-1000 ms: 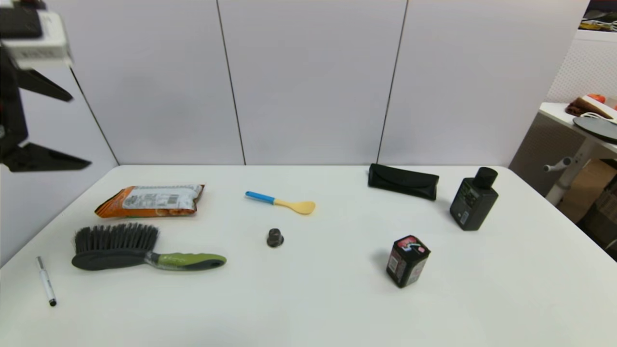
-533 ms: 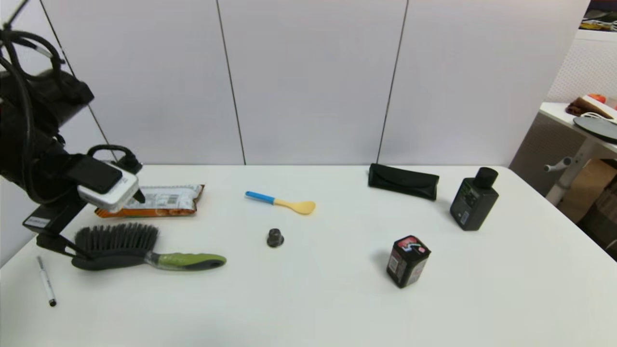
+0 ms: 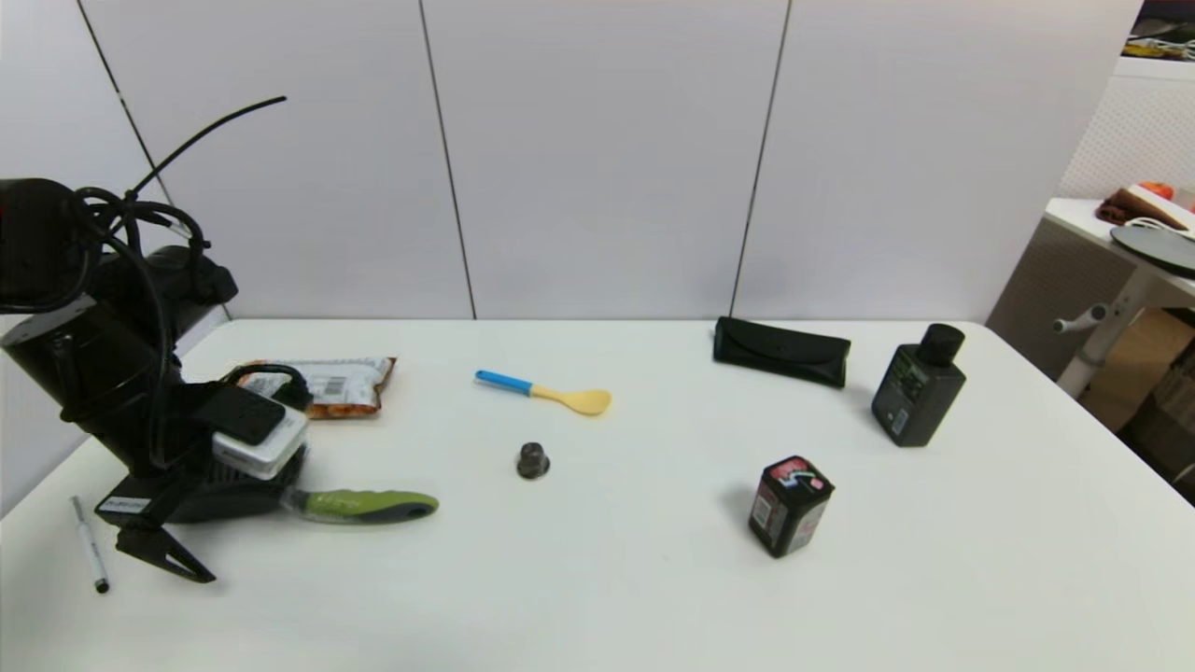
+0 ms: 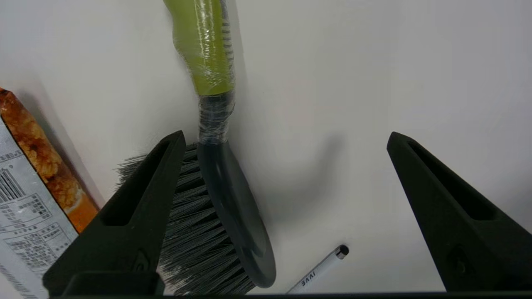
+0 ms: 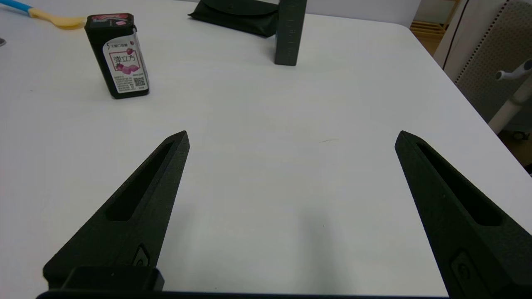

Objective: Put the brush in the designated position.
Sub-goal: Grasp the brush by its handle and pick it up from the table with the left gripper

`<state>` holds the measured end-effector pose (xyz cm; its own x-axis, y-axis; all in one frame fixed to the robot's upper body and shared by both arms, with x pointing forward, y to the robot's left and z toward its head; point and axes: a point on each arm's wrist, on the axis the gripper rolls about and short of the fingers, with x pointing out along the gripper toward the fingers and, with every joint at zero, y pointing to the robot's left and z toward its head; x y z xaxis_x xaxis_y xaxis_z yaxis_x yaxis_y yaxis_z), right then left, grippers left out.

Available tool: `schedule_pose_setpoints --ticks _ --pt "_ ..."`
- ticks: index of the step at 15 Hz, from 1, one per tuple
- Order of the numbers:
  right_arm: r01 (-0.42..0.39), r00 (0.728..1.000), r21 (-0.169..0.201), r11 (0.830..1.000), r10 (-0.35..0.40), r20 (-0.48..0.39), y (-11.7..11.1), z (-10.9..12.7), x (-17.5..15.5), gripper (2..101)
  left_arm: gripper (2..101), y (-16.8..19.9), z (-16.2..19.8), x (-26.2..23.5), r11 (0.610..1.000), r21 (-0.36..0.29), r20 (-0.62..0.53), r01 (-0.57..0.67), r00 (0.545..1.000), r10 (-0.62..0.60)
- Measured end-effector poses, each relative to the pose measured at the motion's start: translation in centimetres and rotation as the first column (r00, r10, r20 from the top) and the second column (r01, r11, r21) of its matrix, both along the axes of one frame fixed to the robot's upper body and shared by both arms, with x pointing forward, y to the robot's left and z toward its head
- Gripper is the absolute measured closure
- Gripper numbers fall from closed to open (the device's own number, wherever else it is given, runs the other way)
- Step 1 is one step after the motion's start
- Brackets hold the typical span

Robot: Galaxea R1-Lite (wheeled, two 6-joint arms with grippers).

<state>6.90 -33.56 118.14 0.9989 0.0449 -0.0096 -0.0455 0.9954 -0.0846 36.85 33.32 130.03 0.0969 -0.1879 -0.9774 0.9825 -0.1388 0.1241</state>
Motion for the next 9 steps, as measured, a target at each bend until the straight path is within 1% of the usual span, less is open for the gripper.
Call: schedule_pose_setpoints --ticks 3,4,6,9 --pt "0.0 1.0 0.0 1.0 0.0 -0.001 0.0 0.0 0.0 4.3 5.3 -0.1 -0.5 1.0 0.997 -0.012 0.035 -0.071 0.997 0.071" --pt "0.0 1.0 0.0 1.0 0.0 0.0 0.0 0.0 0.0 4.3 5.3 -0.1 -0.7 1.3 0.996 -0.018 0.031 -0.092 0.995 0.092" --pt "0.0 1.0 0.0 1.0 0.0 0.0 0.0 0.0 0.0 4.3 5.3 -0.2 -1.1 1.9 0.995 -0.022 0.044 -0.094 0.994 0.095" --pt "0.0 1.0 0.0 1.0 0.0 0.0 0.0 0.0 0.0 4.3 5.3 -0.5 -1.9 2.5 0.996 -0.022 0.025 -0.087 0.996 0.087"
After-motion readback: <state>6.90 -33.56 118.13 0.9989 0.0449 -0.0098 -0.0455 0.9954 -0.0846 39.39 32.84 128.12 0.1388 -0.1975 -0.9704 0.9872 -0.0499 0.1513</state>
